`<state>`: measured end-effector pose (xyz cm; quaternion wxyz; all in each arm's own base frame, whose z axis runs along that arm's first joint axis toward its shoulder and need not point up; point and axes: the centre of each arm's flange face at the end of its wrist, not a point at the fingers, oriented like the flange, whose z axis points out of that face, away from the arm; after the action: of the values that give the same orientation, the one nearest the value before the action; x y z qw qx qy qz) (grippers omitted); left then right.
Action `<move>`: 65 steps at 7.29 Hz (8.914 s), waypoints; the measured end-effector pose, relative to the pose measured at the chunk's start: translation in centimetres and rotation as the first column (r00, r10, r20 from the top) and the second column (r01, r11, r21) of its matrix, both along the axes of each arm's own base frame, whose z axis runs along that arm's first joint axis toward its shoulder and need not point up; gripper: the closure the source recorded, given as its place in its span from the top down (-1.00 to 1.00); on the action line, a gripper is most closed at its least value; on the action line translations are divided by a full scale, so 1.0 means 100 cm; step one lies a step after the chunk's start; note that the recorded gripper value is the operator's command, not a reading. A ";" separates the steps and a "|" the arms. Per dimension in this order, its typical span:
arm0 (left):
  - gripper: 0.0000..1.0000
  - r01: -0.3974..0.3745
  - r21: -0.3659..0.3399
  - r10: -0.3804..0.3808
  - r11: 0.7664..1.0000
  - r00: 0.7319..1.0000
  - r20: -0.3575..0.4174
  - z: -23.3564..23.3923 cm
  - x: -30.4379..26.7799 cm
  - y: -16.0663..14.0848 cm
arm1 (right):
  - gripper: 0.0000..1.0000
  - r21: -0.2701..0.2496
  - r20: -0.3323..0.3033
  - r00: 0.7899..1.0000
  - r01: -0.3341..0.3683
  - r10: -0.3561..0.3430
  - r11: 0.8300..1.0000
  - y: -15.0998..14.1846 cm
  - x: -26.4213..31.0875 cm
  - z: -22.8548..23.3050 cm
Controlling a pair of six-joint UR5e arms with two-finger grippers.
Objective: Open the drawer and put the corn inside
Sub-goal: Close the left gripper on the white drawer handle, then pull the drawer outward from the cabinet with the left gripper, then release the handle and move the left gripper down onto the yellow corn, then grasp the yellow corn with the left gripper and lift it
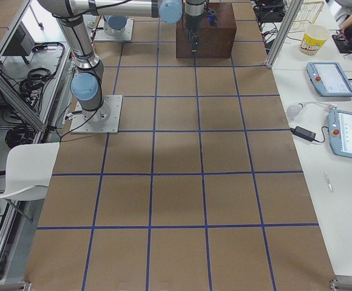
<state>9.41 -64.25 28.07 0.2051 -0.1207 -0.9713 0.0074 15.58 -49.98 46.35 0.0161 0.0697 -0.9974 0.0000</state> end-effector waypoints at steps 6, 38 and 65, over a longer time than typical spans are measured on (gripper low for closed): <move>1.00 0.010 -0.023 -0.010 1.000 1.000 0.013 0.005 0.009 0.000 | 1.00 0.000 0.000 1.000 0.001 -0.001 1.000 0.000 -0.001 0.000; 1.00 0.173 -0.096 -0.152 0.980 0.969 0.195 0.018 0.130 0.014 | 1.00 0.000 0.000 1.000 0.000 0.000 1.000 0.000 0.000 0.000; -1.00 -0.751 0.086 0.654 0.654 0.619 0.435 -0.075 0.257 0.044 | 1.00 0.000 0.000 1.000 0.001 -0.001 1.000 0.000 0.000 0.000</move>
<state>35.13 -59.82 20.61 0.0143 0.3012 -0.9514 -0.0619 15.55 -49.99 46.35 0.0161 0.0695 -0.9975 0.0000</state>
